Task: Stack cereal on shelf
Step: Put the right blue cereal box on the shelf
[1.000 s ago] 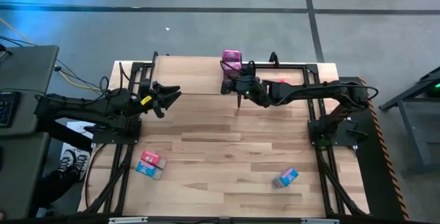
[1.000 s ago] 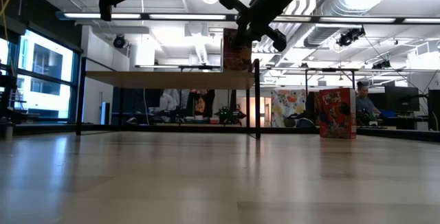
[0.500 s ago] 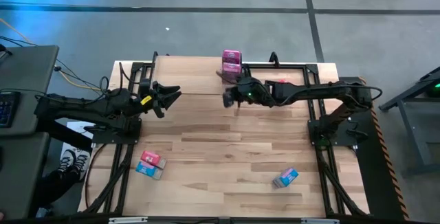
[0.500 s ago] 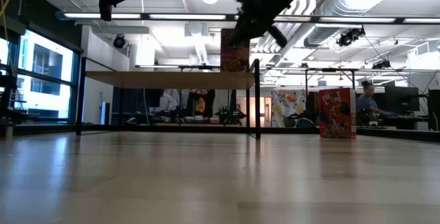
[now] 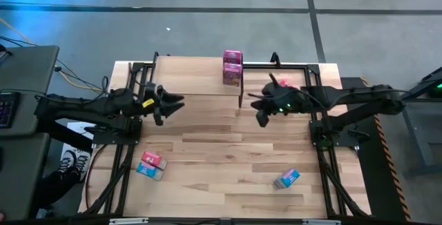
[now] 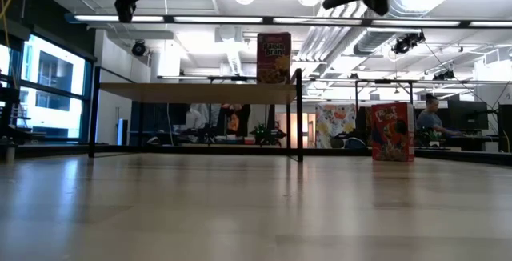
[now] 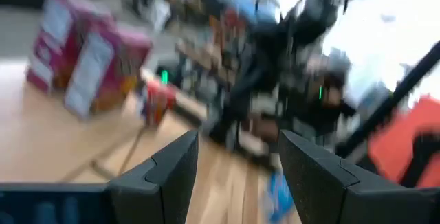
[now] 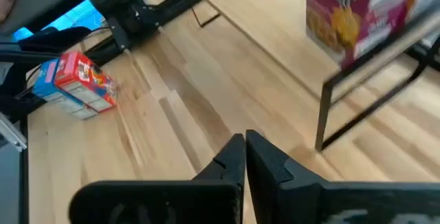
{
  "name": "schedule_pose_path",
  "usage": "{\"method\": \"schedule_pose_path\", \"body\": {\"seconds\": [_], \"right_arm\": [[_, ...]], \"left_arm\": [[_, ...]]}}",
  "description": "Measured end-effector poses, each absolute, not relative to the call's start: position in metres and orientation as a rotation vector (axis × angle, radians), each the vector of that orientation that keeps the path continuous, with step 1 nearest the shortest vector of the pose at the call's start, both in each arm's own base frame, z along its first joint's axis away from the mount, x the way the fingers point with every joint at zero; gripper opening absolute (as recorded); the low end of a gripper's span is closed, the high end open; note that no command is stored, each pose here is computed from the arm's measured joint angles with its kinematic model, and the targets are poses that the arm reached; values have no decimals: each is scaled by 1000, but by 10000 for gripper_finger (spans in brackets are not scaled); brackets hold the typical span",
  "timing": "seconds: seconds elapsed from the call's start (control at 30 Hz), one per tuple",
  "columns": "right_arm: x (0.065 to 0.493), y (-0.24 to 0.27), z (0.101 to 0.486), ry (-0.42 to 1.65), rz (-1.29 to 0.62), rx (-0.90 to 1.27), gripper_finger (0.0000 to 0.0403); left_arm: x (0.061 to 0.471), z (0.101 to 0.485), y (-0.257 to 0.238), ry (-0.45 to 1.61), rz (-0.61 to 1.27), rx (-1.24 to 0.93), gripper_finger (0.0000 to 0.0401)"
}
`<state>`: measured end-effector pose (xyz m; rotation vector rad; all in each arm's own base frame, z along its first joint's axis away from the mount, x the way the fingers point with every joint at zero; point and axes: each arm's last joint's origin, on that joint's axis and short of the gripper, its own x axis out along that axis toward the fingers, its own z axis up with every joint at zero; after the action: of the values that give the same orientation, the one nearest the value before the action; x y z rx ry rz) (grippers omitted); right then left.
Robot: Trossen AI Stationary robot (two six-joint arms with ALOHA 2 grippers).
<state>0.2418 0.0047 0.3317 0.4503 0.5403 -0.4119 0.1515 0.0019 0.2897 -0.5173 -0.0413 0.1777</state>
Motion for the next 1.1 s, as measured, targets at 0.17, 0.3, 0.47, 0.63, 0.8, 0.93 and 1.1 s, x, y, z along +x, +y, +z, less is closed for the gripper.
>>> {"method": "schedule_pose_path", "body": {"seconds": [0.17, 0.3, 0.47, 0.63, 0.8, 0.93, 1.1], "right_arm": [[237, 10, 317, 536, -451, 523, 0], [239, 10, 313, 542, -451, 539, 0], [236, 9, 320, 530, -357, 536, 9], [221, 13, 337, 536, -61, 522, 82], [206, 20, 354, 542, 158, 541, 196], [205, 36, 361, 626, 340, 500, 274], [206, 59, 363, 800, 496, 321, 314]], "left_arm": [[154, 300, -2, 244, 108, -488, 199], [158, 317, -11, 428, 16, -490, 216], [175, 331, -22, 568, -55, -446, 245], [191, 332, -27, 601, -59, -410, 261], [196, 330, -26, 594, 5, -407, 261], [196, 330, -24, 574, 80, -433, 260], [195, 331, -22, 555, 141, -476, 260]]}}
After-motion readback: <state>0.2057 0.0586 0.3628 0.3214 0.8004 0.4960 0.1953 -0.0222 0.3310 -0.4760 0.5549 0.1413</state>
